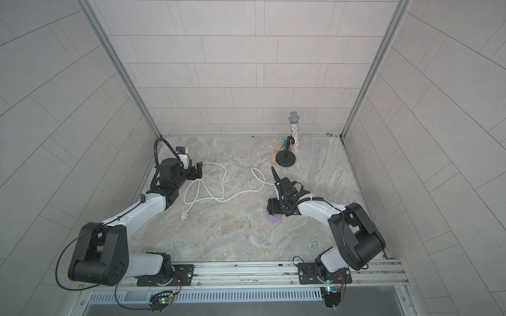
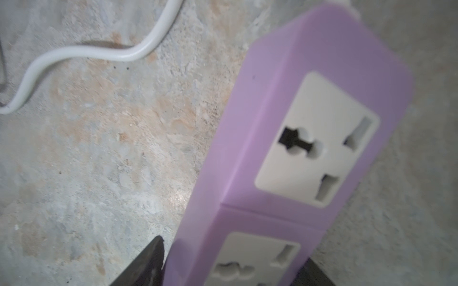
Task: Wrap the cord around the power strip
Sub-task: Pick up the power strip from the center of the board.
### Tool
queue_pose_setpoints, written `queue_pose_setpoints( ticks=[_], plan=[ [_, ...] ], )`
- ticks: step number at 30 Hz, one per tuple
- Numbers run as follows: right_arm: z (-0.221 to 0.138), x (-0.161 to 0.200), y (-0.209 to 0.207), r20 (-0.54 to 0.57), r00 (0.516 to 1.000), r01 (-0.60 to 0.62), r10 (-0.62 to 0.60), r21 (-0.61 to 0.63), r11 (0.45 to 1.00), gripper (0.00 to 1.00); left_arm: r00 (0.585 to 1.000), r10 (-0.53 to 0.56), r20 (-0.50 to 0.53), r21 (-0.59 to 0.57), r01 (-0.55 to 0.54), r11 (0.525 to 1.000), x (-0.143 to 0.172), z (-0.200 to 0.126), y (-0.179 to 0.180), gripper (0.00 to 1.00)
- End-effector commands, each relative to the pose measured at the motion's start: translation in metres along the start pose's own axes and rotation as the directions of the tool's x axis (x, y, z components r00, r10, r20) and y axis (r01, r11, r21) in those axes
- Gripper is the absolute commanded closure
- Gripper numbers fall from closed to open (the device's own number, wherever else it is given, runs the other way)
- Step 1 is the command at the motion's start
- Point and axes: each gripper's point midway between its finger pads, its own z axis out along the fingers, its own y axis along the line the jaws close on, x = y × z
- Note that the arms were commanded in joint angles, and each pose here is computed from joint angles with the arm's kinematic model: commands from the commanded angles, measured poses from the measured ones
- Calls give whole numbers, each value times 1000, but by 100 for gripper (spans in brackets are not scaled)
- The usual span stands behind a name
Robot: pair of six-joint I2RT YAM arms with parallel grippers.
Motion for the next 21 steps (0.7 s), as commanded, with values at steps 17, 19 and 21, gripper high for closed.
queue_pose_setpoints(
  ticks=[17,19,21],
  plan=[
    [-85,-77,69,55,787,617,-614,-51,786,59,958,151,244,544,-264,797,-66,-35,-118,0],
    [-92,-87,72,88,753,656,-652,-35,754,60,943,148,299,626,-311,715,-73,-49,-136,0],
    [-100,-94,74,120,716,694,-688,-15,719,62,928,127,349,695,-348,630,-83,-65,-153,0]
  ],
)
